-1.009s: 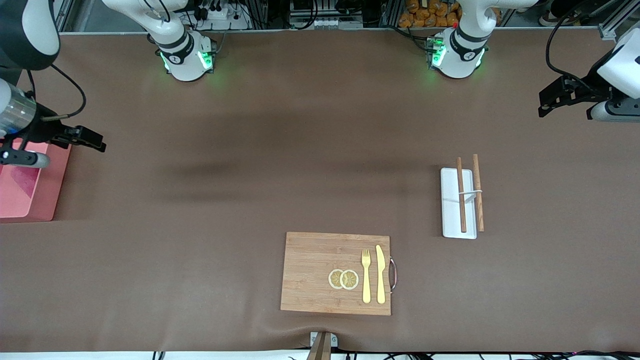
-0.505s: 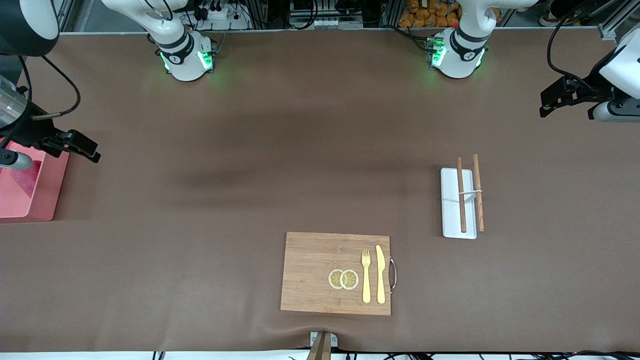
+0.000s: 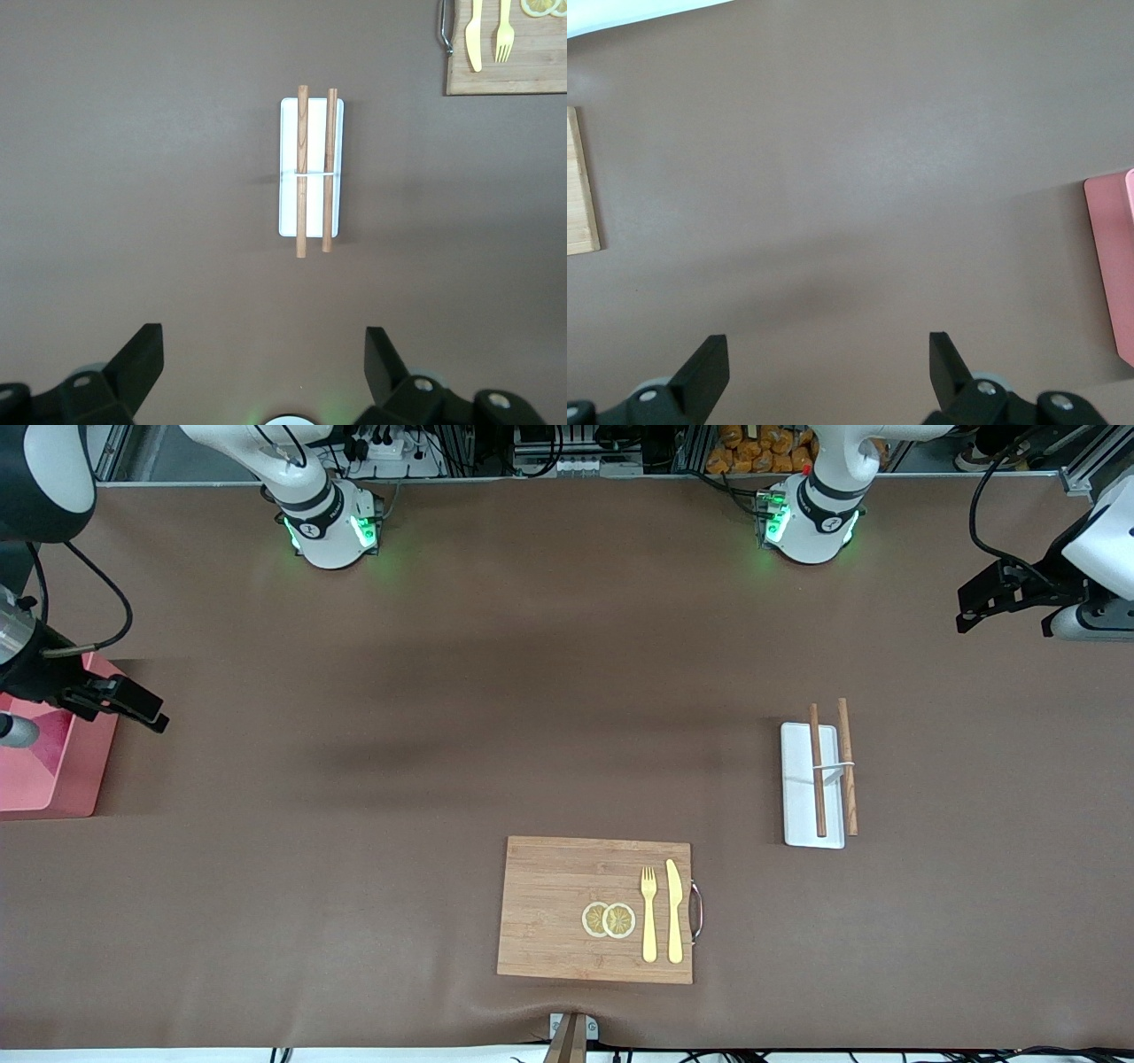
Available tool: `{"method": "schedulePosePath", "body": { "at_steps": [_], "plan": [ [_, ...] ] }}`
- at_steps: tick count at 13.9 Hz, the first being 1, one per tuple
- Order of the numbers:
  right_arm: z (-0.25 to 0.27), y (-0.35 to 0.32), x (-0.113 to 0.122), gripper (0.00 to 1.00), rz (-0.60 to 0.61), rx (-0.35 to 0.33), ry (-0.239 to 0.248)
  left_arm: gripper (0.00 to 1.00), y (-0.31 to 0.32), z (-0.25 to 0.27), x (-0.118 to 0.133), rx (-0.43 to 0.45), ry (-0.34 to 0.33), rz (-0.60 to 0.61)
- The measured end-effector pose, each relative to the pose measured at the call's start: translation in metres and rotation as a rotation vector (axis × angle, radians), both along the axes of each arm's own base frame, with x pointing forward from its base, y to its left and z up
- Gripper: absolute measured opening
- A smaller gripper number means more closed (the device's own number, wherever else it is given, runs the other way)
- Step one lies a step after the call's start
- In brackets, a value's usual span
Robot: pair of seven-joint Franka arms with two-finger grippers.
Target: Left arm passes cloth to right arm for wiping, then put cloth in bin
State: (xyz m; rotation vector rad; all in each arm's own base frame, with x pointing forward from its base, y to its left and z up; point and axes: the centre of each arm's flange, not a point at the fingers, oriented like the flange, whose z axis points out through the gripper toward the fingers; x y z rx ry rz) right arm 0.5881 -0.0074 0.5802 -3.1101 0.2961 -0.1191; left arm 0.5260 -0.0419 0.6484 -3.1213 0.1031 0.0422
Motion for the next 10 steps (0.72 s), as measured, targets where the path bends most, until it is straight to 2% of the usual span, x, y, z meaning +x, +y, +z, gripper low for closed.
{"method": "schedulePosePath", "body": {
  "at_steps": [10],
  "plan": [
    [-0.0040,-0.0095,0.0051,1.00,-0.018,-0.002,0.018,1.00,0.0000,-0.0004,-0.0002,0.000,0.002,0.000]
  ]
}}
